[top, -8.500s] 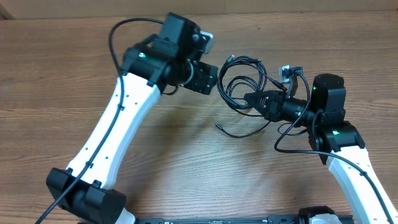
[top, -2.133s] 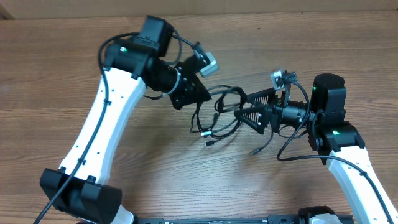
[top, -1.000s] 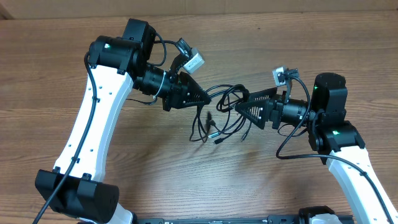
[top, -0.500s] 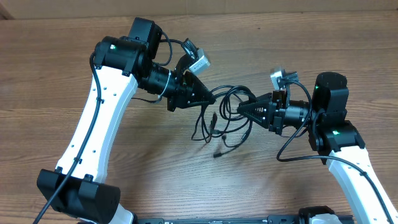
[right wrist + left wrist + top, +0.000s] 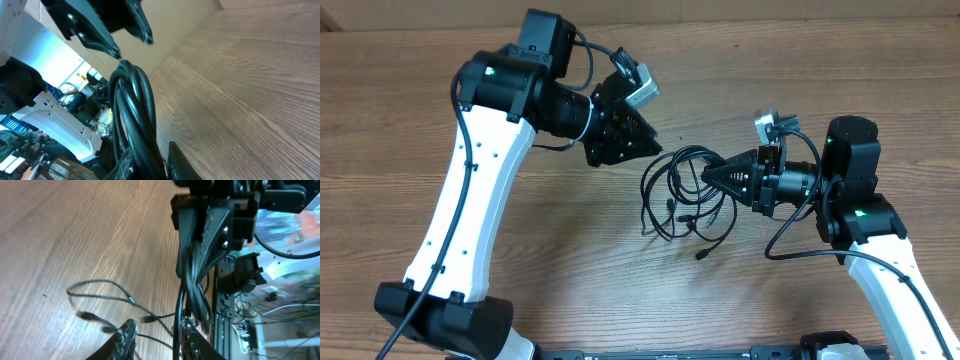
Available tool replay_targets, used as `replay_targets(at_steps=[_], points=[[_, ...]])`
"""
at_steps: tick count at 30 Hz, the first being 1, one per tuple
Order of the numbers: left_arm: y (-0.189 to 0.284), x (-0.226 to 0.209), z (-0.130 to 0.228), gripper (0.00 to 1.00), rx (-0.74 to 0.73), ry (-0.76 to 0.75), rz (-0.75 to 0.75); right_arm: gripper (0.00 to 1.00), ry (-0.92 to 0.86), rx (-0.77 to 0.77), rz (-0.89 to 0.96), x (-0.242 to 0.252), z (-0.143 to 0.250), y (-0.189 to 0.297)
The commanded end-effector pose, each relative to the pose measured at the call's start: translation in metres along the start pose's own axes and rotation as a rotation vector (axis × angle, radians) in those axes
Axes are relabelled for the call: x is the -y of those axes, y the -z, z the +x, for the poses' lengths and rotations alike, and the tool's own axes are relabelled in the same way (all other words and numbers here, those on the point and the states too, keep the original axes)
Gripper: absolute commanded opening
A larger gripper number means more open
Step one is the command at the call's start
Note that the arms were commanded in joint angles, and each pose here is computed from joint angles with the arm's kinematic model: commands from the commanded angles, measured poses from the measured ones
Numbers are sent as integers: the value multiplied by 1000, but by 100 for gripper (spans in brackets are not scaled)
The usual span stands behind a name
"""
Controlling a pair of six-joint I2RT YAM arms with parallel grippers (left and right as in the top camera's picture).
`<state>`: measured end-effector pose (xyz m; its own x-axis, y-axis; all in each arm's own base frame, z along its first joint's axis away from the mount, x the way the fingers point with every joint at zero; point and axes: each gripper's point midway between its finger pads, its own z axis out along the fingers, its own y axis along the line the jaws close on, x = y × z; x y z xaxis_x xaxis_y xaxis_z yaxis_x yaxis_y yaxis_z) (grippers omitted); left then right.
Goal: Untangle cables
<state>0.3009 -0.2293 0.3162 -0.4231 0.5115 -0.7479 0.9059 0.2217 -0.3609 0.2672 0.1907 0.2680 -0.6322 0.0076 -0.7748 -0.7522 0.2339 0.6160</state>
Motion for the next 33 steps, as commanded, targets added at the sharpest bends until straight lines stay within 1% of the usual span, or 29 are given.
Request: replay_targets(at_steps=[1, 2, 4, 6, 7, 9, 12, 13, 14, 15, 16, 20, 21, 24, 26, 29, 33], points=[[10, 14, -10, 37, 17, -58, -21, 13, 29, 3, -9, -7, -4, 0], [10, 17, -10, 38, 15, -52, -10, 13, 29, 3, -9, -7, -4, 0], [8, 22, -7, 37, 6, -31, 12, 13, 27, 3, -9, -7, -4, 0], [5, 30, -6, 28, -1, -17, 42, 12, 27, 3, -9, -7, -4, 0], [4, 35, -6, 26, 1, -10, 63, 12, 27, 3, -9, -7, -4, 0], [-2, 51, -5, 33, -13, 23, 117, 11, 27, 3, -9, -7, -4, 0], [-9, 62, -3, 36, -43, 103, 144, 11, 27, 3, -9, -7, -4, 0], [-11, 64, -3, 41, -54, 127, 146, 10, 26, 3, -9, -7, -4, 0], [-14, 66, -1, 49, -72, 165, 140, 10, 26, 3, -9, -7, -4, 0], [-16, 65, 1, 51, -89, 199, 125, 10, 23, 3, -9, -7, -4, 0], [-18, 62, 4, 56, -111, 241, 100, 10, 22, 3, -9, -7, -4, 0], [-18, 49, 14, 60, -163, 386, 7, 9, 23, 3, -9, -7, -4, 0], [-17, 45, 17, 70, -175, 419, -20, 9, 22, 3, -9, -7, -4, 0], [-16, 39, 22, 74, -194, 481, -67, 9, 22, 3, -9, -7, -4, 0], [-16, 42, 25, 75, -208, 510, -66, 9, 22, 3, -9, -7, -4, 0], [-16, 40, 31, 79, -236, 512, -93, 9, 22, 3, -9, -7, -4, 0], [-24, 48, 30, 80, -252, 483, -77, 9, 22, 3, -9, -7, -4, 0]])
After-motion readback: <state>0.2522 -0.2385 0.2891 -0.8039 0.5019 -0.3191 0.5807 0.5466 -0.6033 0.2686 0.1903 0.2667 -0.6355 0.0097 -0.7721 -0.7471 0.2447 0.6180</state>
